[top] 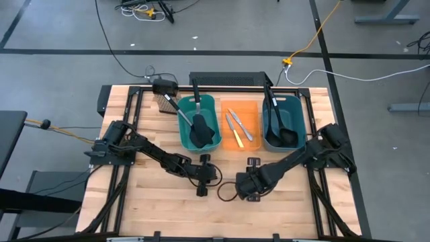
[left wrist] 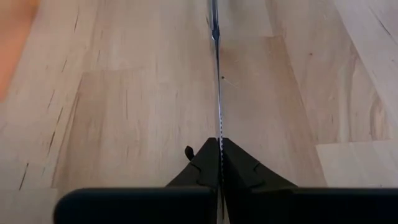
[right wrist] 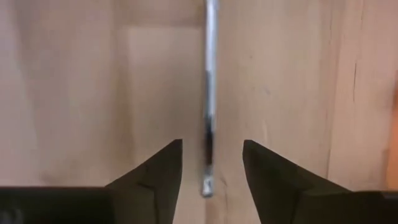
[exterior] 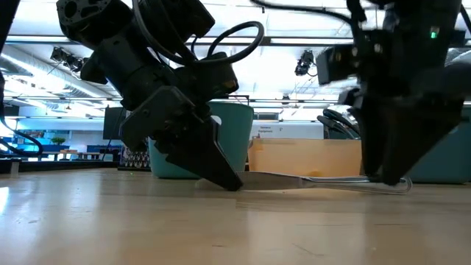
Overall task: Pick & Place Kitchen Items
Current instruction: Put the silver table knife into the orange bin
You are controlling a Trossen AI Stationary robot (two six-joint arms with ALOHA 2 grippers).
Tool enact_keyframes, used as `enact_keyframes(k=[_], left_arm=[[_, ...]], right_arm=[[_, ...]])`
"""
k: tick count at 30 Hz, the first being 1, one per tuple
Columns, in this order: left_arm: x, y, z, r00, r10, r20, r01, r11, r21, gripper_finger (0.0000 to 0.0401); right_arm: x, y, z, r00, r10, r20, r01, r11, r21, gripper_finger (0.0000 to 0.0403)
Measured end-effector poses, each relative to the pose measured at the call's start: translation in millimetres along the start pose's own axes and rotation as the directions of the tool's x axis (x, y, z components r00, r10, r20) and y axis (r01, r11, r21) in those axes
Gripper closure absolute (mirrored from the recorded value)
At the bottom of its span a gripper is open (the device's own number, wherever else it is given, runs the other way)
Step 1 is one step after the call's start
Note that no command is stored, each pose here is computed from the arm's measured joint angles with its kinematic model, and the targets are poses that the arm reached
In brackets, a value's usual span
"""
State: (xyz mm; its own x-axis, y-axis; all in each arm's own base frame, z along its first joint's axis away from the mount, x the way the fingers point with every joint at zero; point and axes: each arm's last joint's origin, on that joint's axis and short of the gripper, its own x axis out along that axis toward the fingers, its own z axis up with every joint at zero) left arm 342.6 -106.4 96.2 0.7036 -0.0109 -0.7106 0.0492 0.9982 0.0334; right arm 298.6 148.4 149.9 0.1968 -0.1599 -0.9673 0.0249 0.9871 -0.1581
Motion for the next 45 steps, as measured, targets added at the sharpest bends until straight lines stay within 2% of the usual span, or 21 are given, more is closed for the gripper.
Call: enact_keyframes(k=[8, 11, 15, 16, 24, 29, 34, 38, 40, 45], left_arm=[[0, 0, 0, 1.0, 0.0, -0.001, 0.0, 1.0, 0.01, 0.0392], [0, 0, 0, 1.0, -0.004, -0.002, 0.004, 1.0, 0.01, 0.0395], [0, 0, 0, 1.0, -0.011, -0.002, 0.011, 1.0, 0.014, 0.0394], [0, 0, 0, 1.0, -0.012, -0.002, 0.012, 1.0, 0.014, 0.0392], [-2, 0, 2, 1.0, -0.014, 0.017, 0.014, 1.0, 0.018, 0.0389], [-16, -8, 8, 0.999, -0.036, 0.035, 0.035, 0.999, 0.038, 0.0346], [-42, -14, 20, 0.996, -0.073, 0.042, 0.069, 0.994, 0.089, 0.0314], [-73, -18, 27, 0.994, -0.105, 0.019, 0.103, 0.989, 0.104, 0.0307], [-89, -22, 29, 0.996, -0.089, 0.032, 0.084, 0.99, 0.116, 0.0311], [-125, -23, 19, 0.993, -0.003, 0.117, -0.013, 0.991, 0.136, 0.034]], right_arm=[[16, -6, -10, 0.999, 0.046, -0.004, -0.046, 0.999, 0.024, 0.0267], [16, -5, -9, 0.998, 0.056, 0.004, -0.056, 0.998, 0.016, 0.0304], [17, -5, -8, 0.998, 0.064, 0.013, -0.064, 0.998, 0.004, 0.0373], [17, -5, -8, 0.998, 0.068, 0.012, -0.068, 0.998, 0.003, 0.0378], [17, -6, -8, 0.998, 0.07, 0.001, -0.07, 0.997, 0.012, 0.0376], [16, 0, -11, 0.998, 0.057, 0.006, -0.057, 0.998, -0.01, 0.0376], [14, 4, -14, 0.999, 0.05, 0.008, -0.05, 0.999, -0.005, 0.0376], [10, 6, -16, 0.998, 0.061, 0.016, -0.061, 0.998, 0.019, 0.0376], [4, 6, -19, 0.997, 0.077, 0.015, -0.078, 0.997, 0.019, 0.0376], [-23, 7, -18, 0.987, 0.093, 0.129, -0.098, 0.995, 0.026, 0.0376]])
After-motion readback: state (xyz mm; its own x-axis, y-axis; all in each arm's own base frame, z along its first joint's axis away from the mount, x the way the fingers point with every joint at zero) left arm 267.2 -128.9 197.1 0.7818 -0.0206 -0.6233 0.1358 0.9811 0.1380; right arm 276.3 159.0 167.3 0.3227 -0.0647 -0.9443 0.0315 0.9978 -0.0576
